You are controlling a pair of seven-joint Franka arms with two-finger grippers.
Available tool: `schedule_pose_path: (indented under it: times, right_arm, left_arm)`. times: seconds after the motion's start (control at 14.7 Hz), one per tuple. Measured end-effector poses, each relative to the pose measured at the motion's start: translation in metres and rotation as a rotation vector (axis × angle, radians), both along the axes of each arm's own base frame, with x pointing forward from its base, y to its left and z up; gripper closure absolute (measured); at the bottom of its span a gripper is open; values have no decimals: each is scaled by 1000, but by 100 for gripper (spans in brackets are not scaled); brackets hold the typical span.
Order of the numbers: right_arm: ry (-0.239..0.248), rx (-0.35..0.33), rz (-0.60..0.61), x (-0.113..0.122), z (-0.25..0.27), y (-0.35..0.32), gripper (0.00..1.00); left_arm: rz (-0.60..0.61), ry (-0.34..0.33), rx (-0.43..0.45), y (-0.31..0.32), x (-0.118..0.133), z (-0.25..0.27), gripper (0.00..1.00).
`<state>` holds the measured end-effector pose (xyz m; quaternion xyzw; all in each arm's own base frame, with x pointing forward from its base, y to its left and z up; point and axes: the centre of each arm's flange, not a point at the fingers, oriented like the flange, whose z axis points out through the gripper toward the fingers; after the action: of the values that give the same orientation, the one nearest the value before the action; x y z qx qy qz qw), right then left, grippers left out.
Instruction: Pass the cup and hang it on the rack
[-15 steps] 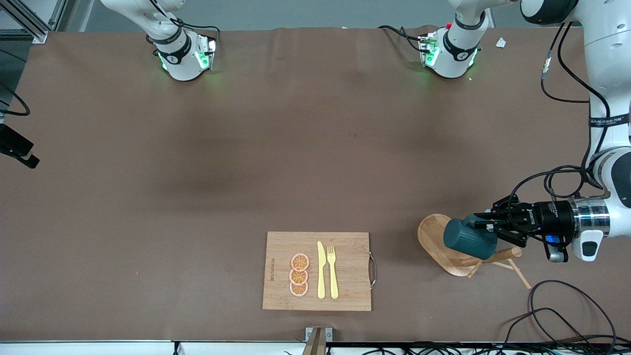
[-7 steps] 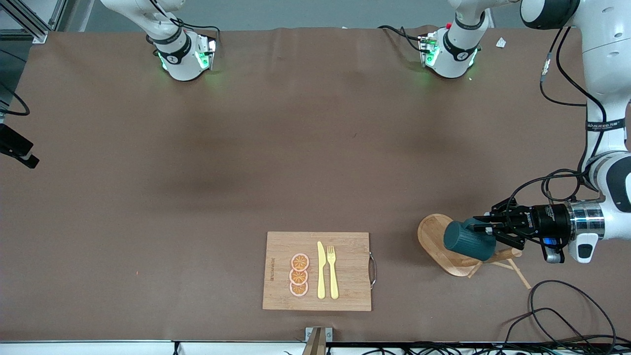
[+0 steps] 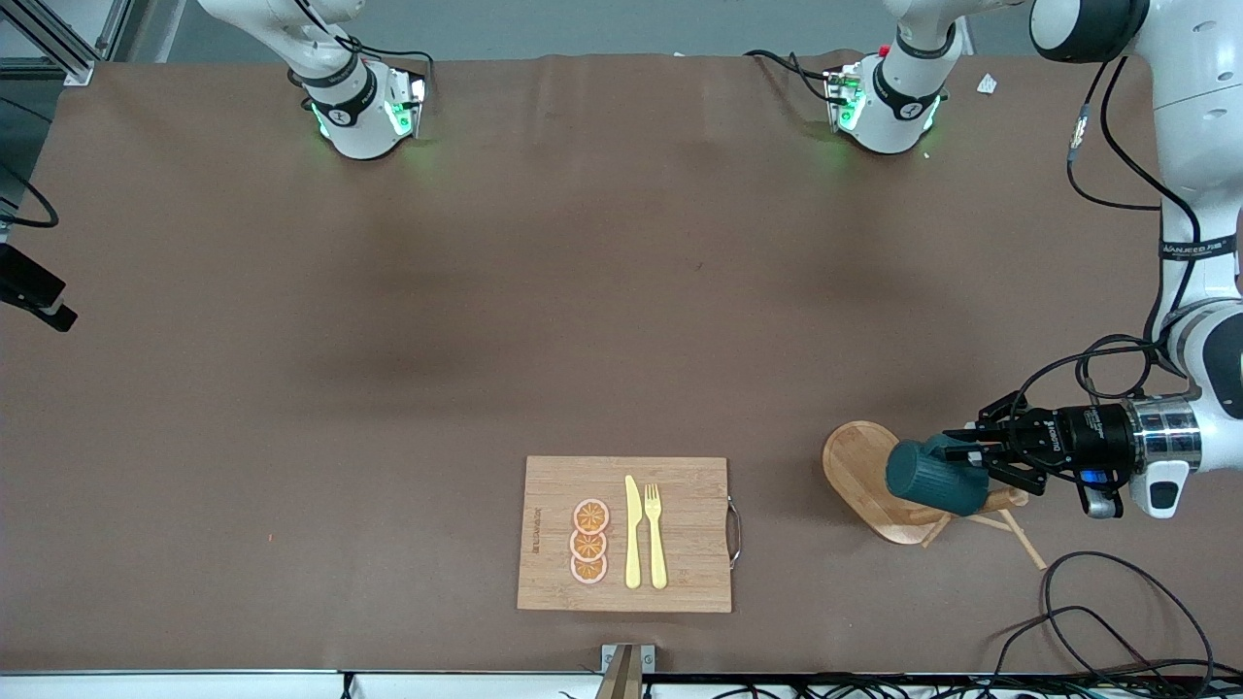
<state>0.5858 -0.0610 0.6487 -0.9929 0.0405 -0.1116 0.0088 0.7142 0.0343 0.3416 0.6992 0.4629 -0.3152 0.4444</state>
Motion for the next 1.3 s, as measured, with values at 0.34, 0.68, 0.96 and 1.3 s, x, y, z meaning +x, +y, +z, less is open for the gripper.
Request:
schedule_pose_path:
  times: [0.34, 0.68, 0.96, 1.3]
  right_arm:
    - [0, 0, 0, 0, 0, 0, 0]
    - [0, -2, 8, 0, 0, 0, 0]
    - [-1, -3, 10, 0, 0, 0, 0]
    - [-2, -3, 11, 0, 1, -1, 0]
  left_arm:
    - [11, 2, -12, 4, 0, -2, 64]
    - [34, 22, -26, 3, 3, 6, 15]
    - [52, 19, -7, -1, 4, 58, 0]
    - [-62, -66, 208, -37, -19, 143, 0]
